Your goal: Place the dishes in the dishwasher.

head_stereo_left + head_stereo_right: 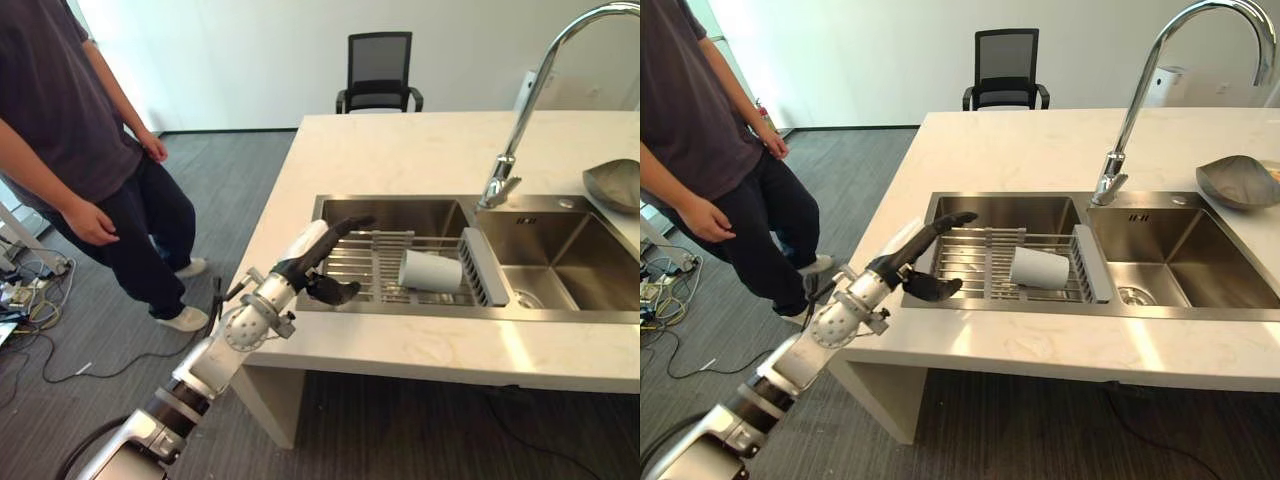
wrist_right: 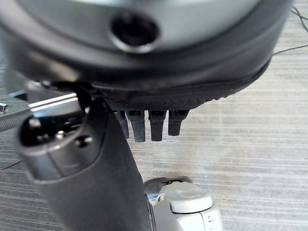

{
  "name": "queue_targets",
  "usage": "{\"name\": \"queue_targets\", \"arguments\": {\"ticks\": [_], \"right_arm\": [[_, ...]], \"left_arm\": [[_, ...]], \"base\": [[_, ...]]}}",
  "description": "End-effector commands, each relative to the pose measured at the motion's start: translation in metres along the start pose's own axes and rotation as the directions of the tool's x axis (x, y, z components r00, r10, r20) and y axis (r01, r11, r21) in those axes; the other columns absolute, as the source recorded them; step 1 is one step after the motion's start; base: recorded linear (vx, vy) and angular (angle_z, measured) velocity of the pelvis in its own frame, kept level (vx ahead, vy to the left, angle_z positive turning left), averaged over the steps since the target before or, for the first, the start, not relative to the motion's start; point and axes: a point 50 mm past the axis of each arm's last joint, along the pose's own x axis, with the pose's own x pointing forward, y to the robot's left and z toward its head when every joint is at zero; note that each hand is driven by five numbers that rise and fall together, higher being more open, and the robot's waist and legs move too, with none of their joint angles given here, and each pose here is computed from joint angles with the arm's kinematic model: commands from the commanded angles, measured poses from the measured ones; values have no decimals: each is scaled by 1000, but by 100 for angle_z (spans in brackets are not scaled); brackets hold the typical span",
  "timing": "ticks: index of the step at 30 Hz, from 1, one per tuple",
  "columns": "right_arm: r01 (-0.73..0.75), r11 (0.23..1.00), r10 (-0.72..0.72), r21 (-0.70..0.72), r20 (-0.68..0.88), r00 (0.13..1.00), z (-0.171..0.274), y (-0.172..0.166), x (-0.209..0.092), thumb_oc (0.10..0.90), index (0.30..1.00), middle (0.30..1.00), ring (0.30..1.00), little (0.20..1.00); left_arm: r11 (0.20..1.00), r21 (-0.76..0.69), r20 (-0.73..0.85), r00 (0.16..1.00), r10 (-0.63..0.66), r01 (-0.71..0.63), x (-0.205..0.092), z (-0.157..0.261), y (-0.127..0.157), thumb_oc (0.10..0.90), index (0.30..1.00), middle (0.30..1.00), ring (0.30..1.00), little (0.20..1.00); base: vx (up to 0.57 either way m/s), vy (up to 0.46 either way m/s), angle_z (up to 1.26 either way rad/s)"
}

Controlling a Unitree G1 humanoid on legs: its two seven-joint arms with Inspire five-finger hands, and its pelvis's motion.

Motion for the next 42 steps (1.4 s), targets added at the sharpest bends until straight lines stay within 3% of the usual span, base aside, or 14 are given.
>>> {"name": "queue_targets", "arguments": {"ticks": [1,9,15,27,32,36,42], "right_arm": [[51,998,-51,-28,4,999,4,-18,0,800,900,900,900,900],[48,997,-47,-61,11,999,10,-17,1,800,900,900,900,900],[81,996,-82,-31,-21,996,3,-29,0,800,900,900,900,900],[121,993,-122,-18,-104,987,-22,-44,-7,800,900,900,900,900],[141,990,-141,-4,-48,989,-2,-51,-4,800,900,900,900,900],[149,989,-149,11,-8,989,10,-53,-3,800,900,900,900,900],[154,988,-153,-17,43,987,26,-58,-2,800,900,900,900,900]], "left_arm": [[982,115,237,964,121,-151,46,46,38,800,900,900,900,900],[970,206,217,973,81,-127,77,50,33,800,900,900,900,900],[968,246,63,997,43,-58,93,24,31,800,900,900,900,900],[928,353,-234,950,209,-118,107,-21,77,800,900,900,900,900],[901,431,-334,917,216,-55,103,-37,84,800,900,900,900,900],[895,446,-349,916,199,-24,101,-40,80,800,900,900,900,900],[902,419,-437,895,94,110,90,-60,51,800,900,900,900,900]], "base": [[-5,-2,-15],[-16,-16,-17],[13,-9,-28],[0,-10,-12],[-30,-5,-12],[-61,9,-23],[-27,4,-8]]}}
